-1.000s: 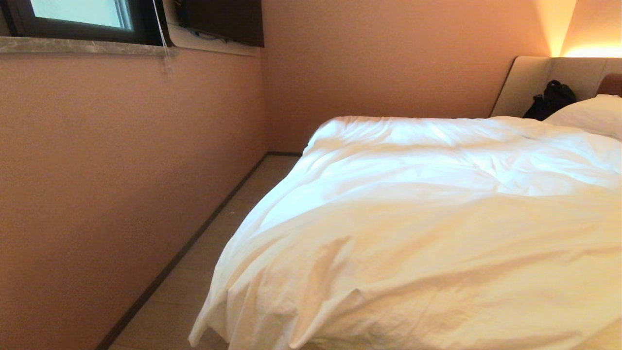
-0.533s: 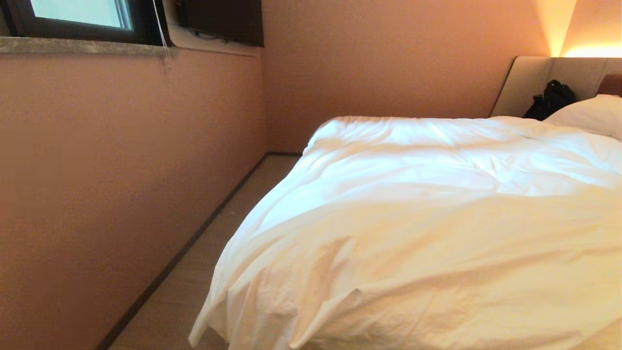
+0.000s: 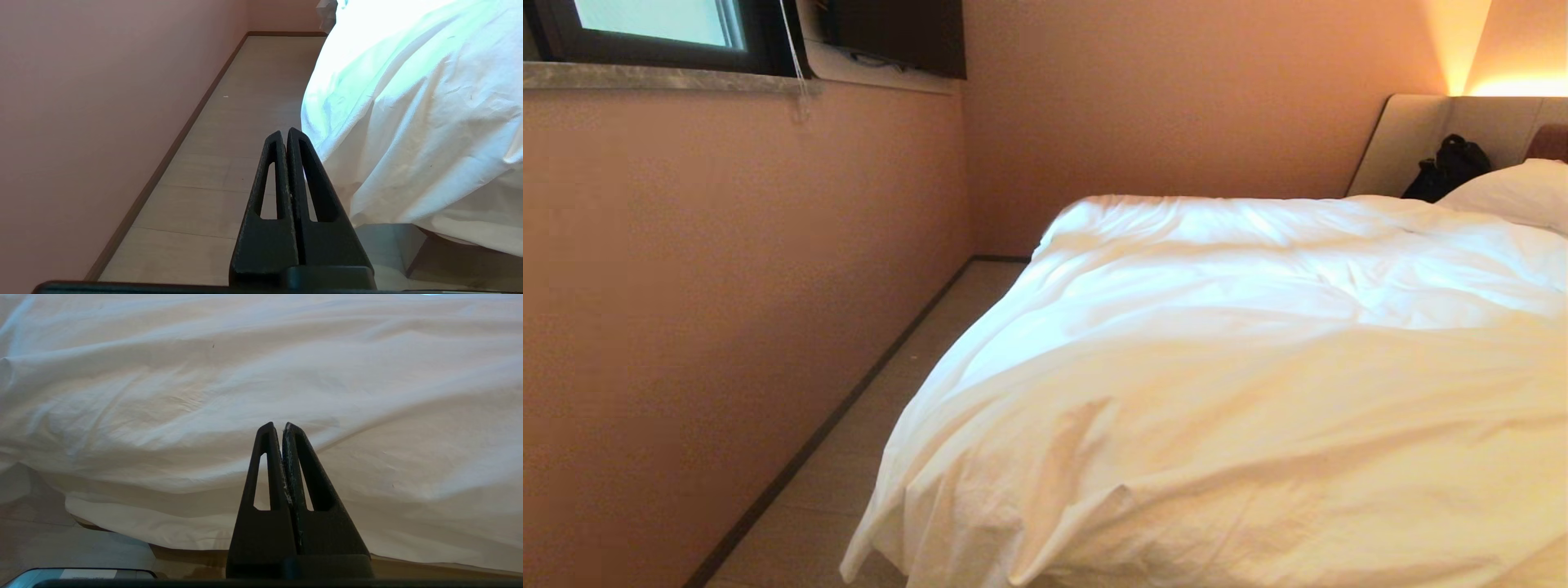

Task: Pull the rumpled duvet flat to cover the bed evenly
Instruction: Flatten the corners of the folded blanket

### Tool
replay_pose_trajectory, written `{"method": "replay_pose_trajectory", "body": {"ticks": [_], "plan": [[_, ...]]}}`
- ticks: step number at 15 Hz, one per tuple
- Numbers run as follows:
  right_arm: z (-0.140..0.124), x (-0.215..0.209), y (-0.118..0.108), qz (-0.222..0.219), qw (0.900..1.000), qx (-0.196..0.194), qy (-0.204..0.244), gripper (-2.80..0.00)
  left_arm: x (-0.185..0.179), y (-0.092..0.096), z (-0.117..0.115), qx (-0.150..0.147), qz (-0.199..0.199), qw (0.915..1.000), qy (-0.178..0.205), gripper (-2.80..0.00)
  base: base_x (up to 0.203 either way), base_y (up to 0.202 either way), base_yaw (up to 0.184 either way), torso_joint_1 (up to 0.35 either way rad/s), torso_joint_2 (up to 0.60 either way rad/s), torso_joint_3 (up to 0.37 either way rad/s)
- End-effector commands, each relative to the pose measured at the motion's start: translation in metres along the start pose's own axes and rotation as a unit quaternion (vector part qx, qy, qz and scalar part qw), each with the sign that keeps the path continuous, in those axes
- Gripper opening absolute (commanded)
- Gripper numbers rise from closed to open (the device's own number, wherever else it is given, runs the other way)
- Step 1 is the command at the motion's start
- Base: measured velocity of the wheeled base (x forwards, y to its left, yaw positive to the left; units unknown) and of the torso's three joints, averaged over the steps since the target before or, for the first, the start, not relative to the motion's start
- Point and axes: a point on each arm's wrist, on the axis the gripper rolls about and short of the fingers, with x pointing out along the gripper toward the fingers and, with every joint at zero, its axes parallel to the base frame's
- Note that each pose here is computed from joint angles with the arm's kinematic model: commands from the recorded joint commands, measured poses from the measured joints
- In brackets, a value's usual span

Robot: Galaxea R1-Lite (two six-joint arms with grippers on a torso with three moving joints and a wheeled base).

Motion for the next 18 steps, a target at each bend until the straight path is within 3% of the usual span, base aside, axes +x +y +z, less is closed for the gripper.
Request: {"method": "replay_pose_trajectory", "body": {"ticks": [1, 10, 18], "plan": [[0.0, 0.0001, 0.0, 0.0, 1.0, 0.0, 0.001, -2.8, -0.0001, 0.0, -0.0002, -0.002, 0.001, 1.0, -0.001, -2.8, 0.0, 0.0, 0.0, 0.0, 0.0, 0.0], [0.0, 0.0001, 0.0, 0.0, 1.0, 0.0, 0.001, -2.8, -0.0001, 0.0, -0.0002, 0.002, 0.0, 1.0, 0.0, -2.8, -0.008, 0.0, 0.0, 0.001, 0.0, 0.0], [0.0, 0.0001, 0.0, 0.0, 1.0, 0.0, 0.001, -2.8, -0.0001, 0.0, -0.0001, -0.004, 0.001, 1.0, -0.001, -2.8, -0.186, 0.0, 0.002, 0.005, 0.0, 0.002]]}}
